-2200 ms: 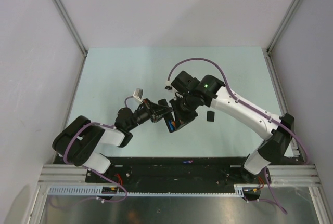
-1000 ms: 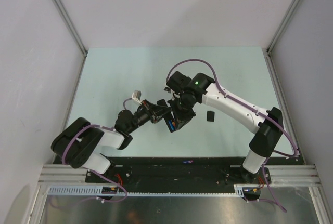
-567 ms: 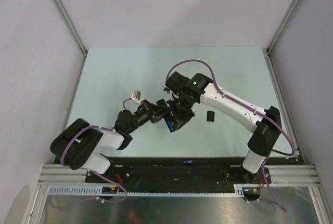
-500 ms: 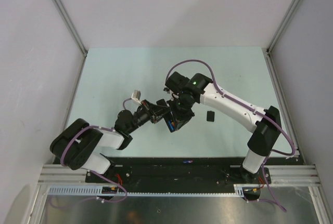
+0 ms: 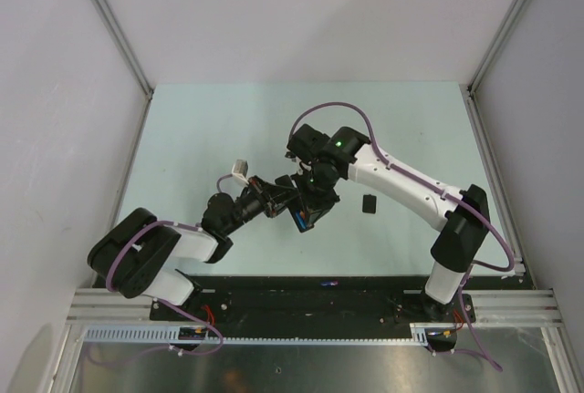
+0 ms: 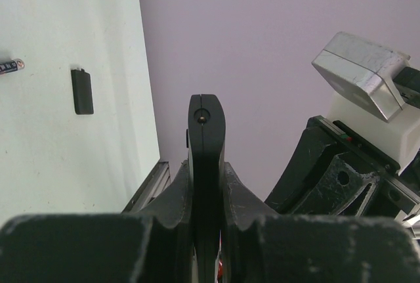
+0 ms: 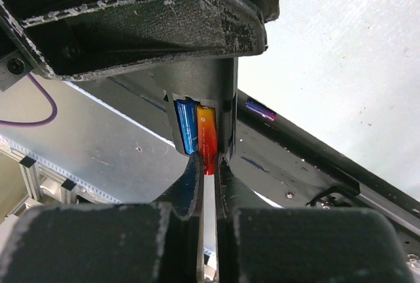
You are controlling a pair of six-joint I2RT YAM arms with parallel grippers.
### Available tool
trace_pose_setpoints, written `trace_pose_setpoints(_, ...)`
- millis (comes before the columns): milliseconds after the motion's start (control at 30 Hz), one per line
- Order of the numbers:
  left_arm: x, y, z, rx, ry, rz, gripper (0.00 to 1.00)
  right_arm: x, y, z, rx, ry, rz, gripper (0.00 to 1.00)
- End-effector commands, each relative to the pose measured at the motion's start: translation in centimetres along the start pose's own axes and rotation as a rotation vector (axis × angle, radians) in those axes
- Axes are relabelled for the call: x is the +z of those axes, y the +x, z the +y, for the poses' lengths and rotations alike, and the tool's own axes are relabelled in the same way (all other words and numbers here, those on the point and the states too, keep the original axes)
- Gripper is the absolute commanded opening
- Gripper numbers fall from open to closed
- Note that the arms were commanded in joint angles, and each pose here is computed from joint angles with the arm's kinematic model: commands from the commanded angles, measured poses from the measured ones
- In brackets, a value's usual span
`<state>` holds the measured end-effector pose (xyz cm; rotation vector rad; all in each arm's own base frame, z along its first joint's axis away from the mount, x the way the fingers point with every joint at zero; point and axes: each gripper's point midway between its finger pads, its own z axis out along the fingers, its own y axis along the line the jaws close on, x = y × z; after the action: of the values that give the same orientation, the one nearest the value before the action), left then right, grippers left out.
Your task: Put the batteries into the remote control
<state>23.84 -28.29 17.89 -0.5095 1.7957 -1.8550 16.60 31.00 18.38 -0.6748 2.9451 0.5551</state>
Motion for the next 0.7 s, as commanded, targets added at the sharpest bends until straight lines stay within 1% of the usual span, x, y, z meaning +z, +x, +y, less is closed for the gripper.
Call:
trace_pose_setpoints(0, -2.34, 1.15, -10.54, 0.098, 0.424, 0.024, 0.0, -0.29, -1.71, -0.72, -0.009, 0.05, -0.058, 0.0)
trace_pose_setpoints(133, -2.42, 1.15, -10.48, 0.098, 0.423, 0.023, 0.0, -0.37, -1.67, -0.75, -0.015, 0.051, -0.057, 0.0)
trace_pose_setpoints(267, -2.42, 1.03, -10.41, 0.095, 0.42, 0.014, 0.0, -0.54, -1.42, -0.77, -0.018, 0.056, -0.05, 0.1)
trace_pose_setpoints(433, -2.37, 0.85, -10.4, 0.09, 0.419, 0.005, 0.0, -0.8, -1.43, -0.78, -0.018, 0.062, -0.055, 0.2)
trace_pose_setpoints(533, -2.32, 0.86, -10.3, 0.09, 0.416, 0.005, 0.0, -0.94, -1.43, -0.84, -0.02, 0.065, -0.058, 0.24)
trace_pose_setpoints(667, -2.32, 0.82, -10.2, 0.089, 0.413, 0.004, 0.0, -1.12, -1.38, -0.81, -0.019, 0.065, -0.06, 0.26)
